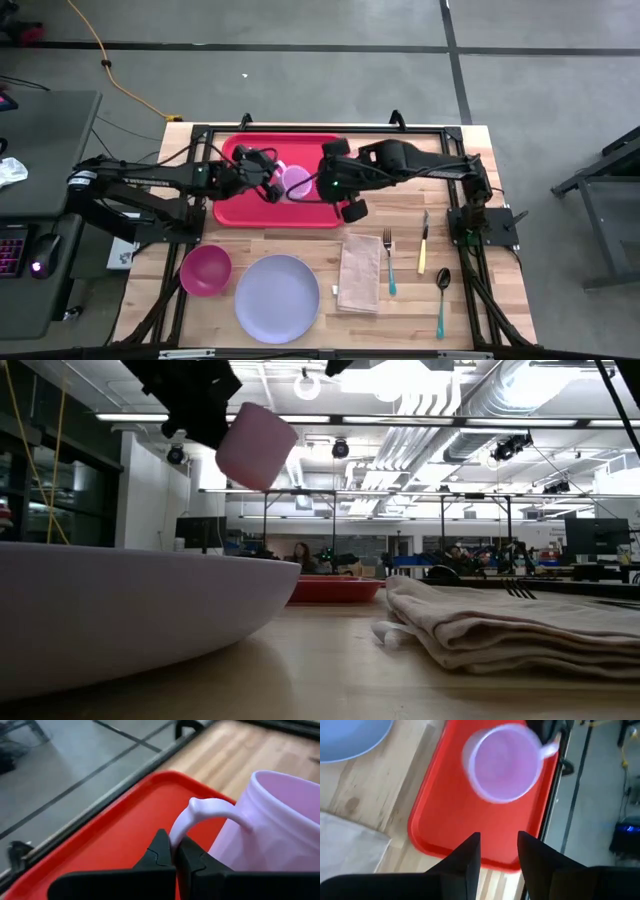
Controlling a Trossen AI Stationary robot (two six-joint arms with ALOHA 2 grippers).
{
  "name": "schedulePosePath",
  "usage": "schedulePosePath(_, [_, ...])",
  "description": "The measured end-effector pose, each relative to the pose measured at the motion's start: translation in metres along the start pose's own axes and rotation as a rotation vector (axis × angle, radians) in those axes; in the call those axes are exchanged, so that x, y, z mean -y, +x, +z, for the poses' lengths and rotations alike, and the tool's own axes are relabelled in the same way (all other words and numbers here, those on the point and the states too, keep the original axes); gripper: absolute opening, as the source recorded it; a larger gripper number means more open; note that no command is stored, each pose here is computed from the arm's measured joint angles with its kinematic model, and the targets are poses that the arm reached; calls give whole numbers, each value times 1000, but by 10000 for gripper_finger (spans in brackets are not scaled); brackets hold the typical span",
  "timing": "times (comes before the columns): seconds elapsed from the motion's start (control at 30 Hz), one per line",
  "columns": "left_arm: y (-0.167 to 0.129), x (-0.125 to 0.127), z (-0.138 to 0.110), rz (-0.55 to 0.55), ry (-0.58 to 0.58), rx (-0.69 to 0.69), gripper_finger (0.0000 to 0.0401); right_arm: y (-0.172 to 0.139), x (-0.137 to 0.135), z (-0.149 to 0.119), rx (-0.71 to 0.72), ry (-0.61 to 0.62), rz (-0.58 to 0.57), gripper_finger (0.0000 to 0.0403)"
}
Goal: Set up tray
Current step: Put the pink mug on the red tray
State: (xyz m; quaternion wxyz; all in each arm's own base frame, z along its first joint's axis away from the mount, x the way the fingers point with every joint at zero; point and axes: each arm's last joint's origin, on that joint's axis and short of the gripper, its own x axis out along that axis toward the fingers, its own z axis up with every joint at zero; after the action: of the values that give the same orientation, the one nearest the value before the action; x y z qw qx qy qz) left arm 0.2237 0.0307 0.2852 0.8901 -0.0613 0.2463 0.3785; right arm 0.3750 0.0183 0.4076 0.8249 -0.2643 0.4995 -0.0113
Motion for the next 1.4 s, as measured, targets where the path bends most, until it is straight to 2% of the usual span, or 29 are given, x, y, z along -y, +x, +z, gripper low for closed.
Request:
schedulePosePath(0.4, [-22, -59, 16, 173, -114, 81, 22, -2, 15, -16, -60, 89, 31, 108])
schedulePosePath(0.8, [-52, -106, 17, 322, -229, 158, 22, 3, 29, -24, -73, 131, 30, 108])
schedulePosePath(1.07, [-48, -121, -5, 402, -333, 189, 22, 4, 31, -23, -55, 141, 48, 108])
schedulePosePath(1.4, [-28, -126, -36, 433, -441, 264, 22, 4, 31, -23, -46, 157, 44, 108])
